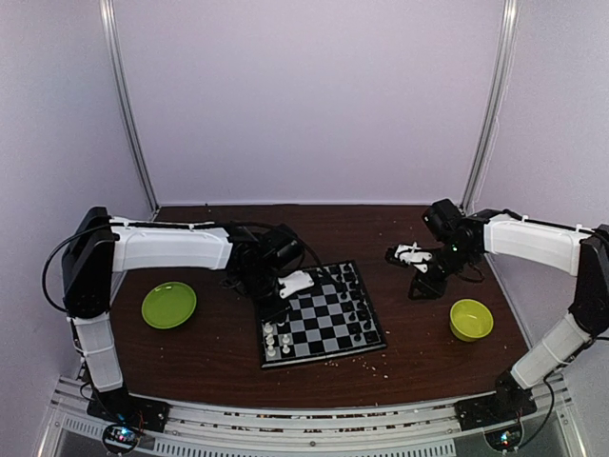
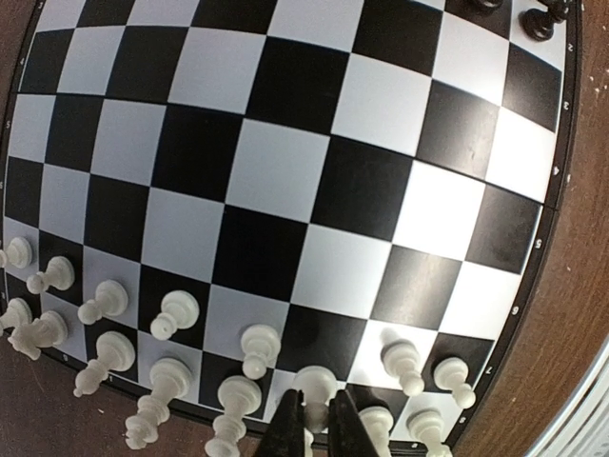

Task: Set up the chess pieces on the board
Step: Place the pawn at f2.

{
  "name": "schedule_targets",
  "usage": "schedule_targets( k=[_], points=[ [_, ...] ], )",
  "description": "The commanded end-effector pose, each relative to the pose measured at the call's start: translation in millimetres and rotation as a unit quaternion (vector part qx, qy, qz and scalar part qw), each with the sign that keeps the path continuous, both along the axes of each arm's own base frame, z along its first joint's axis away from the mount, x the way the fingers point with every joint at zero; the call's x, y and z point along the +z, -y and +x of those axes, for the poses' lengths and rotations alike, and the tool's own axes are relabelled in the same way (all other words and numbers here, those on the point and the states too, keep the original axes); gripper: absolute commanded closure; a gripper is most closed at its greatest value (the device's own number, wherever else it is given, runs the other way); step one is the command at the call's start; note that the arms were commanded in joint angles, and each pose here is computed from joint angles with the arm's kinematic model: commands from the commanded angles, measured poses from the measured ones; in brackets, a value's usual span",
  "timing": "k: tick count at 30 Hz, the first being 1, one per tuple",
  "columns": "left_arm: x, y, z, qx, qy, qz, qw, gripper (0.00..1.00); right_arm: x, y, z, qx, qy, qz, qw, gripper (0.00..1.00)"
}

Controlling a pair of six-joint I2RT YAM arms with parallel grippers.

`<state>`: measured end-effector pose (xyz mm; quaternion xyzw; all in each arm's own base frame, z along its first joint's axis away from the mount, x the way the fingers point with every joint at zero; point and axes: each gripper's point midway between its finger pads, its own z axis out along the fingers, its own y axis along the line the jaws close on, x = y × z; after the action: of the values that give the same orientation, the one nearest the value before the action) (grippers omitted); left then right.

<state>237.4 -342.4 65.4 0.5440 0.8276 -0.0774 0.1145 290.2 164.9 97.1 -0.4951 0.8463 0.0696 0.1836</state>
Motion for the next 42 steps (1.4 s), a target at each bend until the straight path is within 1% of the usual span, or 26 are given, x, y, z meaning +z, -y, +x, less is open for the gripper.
schedule_targets(
  k=[1, 12, 28, 32, 37, 40, 42],
  points=[
    [-5.5, 2.3, -5.2, -0.011, -0.011, 0.001, 1.0, 0.92, 3.8, -1.6, 4.1, 0.003, 0.006, -0.007, 1.0, 0.64],
    [-13.0, 11.0, -8.9, -0.02, -0.02, 0.001, 1.0, 0.91, 3.6, -1.6, 4.2, 0.004, 0.007, -0.01, 1.0, 0.64],
    [-16.4, 16.5, 2.8, -0.008, -0.001, 0.006, 1.0, 0.9, 2.5, -1.7, 3.4, 0.005, 0.005, -0.011, 1.0, 0.64],
    [-18.5, 15.3, 2.3, -0.008, -0.003, 0.009, 1.0, 0.88, 1.9, -1.4, 3.4, 0.005, 0.004, -0.012, 1.0, 0.64],
    [-15.0, 15.5, 2.0, -0.009, 0.0, 0.006, 1.0, 0.81, 1.1, -2.1, 3.0, 0.006, 0.002, -0.013, 1.0, 0.64],
    [-4.7, 16.9, 3.6, -0.008, 0.007, -0.001, 1.0, 0.78, 1.5, -1.8, 3.4, 0.005, 0.003, -0.013, 1.0, 0.64],
    [10.1, 18.1, 6.7, -0.007, 0.019, -0.008, 1.0, 0.77, 1.2, -2.2, 3.5, 0.005, 0.002, -0.013, 1.0, 0.64]
  ],
)
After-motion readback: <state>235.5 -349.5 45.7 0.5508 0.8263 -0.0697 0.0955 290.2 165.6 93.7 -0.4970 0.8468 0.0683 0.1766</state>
